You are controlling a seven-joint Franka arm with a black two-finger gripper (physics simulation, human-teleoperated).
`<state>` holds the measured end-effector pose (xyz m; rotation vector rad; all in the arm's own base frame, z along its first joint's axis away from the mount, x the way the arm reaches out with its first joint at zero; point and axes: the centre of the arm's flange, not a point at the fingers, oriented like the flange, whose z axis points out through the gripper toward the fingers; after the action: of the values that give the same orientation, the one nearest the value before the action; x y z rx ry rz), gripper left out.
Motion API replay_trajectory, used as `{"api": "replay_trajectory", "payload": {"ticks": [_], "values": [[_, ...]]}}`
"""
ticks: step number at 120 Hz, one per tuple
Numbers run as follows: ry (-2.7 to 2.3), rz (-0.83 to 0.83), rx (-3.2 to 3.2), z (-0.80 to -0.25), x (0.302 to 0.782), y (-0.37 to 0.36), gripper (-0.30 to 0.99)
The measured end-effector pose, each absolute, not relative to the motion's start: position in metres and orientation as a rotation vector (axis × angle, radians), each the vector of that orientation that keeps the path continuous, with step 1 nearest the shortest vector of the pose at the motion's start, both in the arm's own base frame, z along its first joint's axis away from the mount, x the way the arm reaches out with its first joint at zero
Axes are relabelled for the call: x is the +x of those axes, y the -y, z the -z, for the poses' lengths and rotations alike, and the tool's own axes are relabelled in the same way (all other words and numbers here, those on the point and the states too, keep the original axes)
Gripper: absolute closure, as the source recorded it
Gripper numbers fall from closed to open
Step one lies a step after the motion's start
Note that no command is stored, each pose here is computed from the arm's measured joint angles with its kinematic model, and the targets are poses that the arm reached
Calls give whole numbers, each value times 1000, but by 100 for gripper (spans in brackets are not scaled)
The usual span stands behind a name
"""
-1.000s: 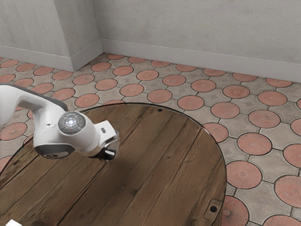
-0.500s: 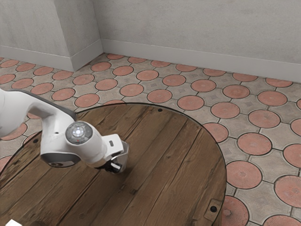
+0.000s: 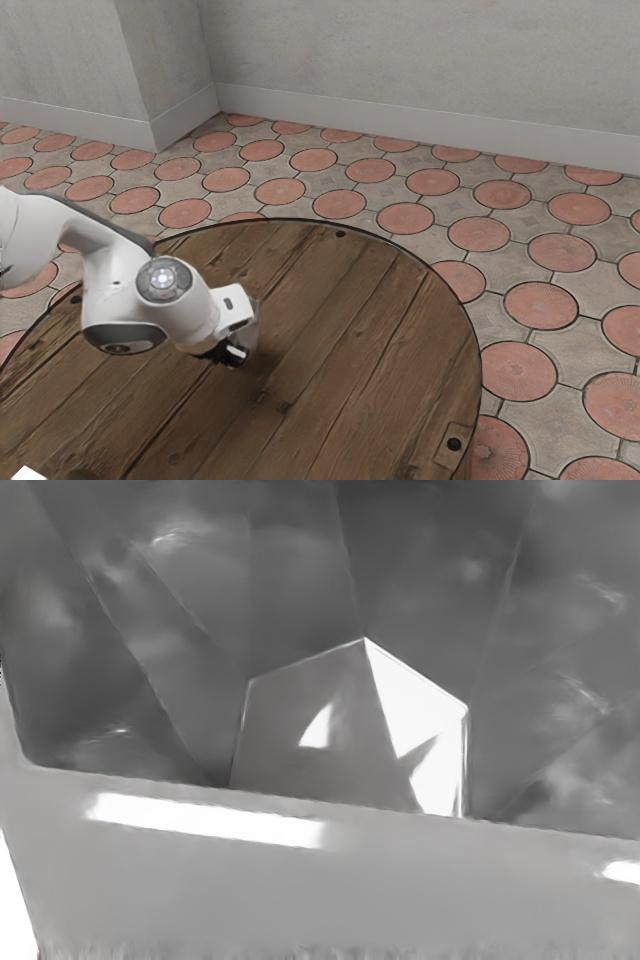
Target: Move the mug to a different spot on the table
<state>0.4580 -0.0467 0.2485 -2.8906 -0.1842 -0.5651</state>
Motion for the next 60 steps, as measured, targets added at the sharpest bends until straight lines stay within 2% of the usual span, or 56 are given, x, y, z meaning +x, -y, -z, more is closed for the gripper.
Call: {"api": "replay_trajectory", "payload": {"ticks": [31, 60], "values": [[170, 557, -2899, -244, 457, 51, 32], [169, 606, -2904, -261, 455, 55, 17]]}}
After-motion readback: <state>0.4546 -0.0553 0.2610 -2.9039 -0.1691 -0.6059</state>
